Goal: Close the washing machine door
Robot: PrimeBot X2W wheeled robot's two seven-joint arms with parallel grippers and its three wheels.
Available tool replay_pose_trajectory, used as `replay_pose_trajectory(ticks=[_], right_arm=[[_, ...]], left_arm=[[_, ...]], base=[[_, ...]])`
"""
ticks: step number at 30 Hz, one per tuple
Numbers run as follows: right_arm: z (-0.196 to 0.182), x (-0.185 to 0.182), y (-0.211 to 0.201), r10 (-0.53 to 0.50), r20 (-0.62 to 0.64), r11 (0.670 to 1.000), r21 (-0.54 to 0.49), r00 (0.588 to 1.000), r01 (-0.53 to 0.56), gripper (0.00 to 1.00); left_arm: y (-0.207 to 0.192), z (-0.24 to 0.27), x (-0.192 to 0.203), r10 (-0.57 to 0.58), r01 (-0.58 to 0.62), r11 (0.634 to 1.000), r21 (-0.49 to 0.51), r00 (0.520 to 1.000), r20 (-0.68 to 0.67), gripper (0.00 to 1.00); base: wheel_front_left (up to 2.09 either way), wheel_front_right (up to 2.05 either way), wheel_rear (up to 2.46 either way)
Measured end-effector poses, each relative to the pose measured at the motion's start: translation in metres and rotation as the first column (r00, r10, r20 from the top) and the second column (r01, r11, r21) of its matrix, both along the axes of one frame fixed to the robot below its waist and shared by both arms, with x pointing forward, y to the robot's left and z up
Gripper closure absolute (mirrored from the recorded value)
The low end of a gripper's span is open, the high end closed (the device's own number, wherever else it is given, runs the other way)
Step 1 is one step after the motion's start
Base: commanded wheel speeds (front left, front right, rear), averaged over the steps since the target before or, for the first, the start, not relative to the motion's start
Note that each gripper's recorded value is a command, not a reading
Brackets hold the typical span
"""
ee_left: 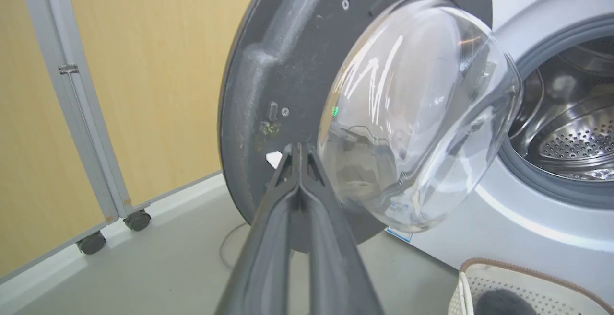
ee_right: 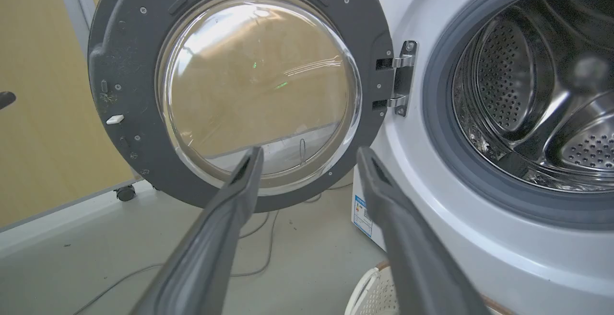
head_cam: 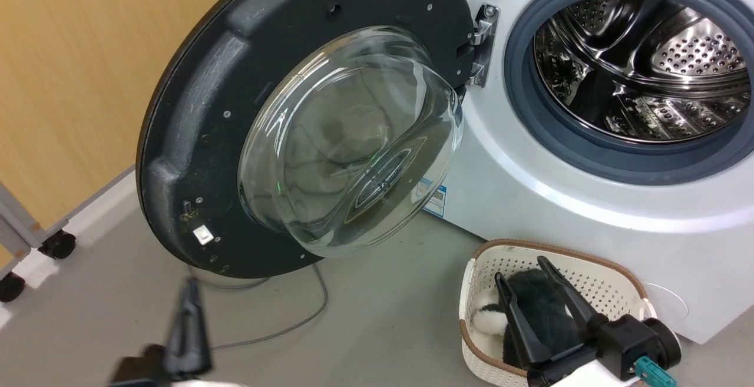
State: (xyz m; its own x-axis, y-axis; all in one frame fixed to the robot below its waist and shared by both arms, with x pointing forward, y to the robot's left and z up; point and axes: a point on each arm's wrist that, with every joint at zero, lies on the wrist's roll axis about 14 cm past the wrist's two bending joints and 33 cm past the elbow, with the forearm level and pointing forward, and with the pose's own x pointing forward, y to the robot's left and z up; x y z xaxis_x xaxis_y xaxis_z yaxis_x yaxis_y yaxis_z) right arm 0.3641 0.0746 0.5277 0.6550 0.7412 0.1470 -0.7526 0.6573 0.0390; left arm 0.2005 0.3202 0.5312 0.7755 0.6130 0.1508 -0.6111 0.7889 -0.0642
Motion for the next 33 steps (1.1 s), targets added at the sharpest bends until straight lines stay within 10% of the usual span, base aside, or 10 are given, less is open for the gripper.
replay_pose_trajectory(ticks=[10,15,23,26,33], right_arm=[[-0.002,0.006,-0.011,-0.037,-0.005,0.999,0.001,0.999,0.037,0.0],[-0.006,0.009,-0.015,-0.051,-0.013,0.999,0.001,0.999,0.051,0.0],[-0.015,0.017,-0.029,-0.093,-0.034,0.996,0.0,0.995,0.093,0.0],[-0.021,0.022,-0.037,-0.11,-0.044,0.994,-0.01,0.993,0.11,0.0],[-0.029,0.028,-0.048,-0.137,-0.055,0.99,-0.026,0.989,0.135,0.0]], left_arm=[[0.084,0.092,-0.026,0.085,-0.118,0.985,0.128,0.967,0.24,1.0],[0.148,0.104,-0.021,0.175,-0.106,0.976,-0.19,0.901,0.396,1.0],[0.213,0.081,-0.001,0.349,0.056,0.76,-0.647,0.805,0.48,1.0],[0.212,0.054,0.023,0.412,0.166,0.582,-0.796,0.784,0.465,1.0],[0.197,0.024,0.059,0.384,0.273,0.412,-0.869,0.813,0.438,1.0]], base=[[0.0,0.0,0.0],[0.0,0.0,0.0],[0.0,0.0,0.0],[0.0,0.0,0.0],[0.0,0.0,0.0]])
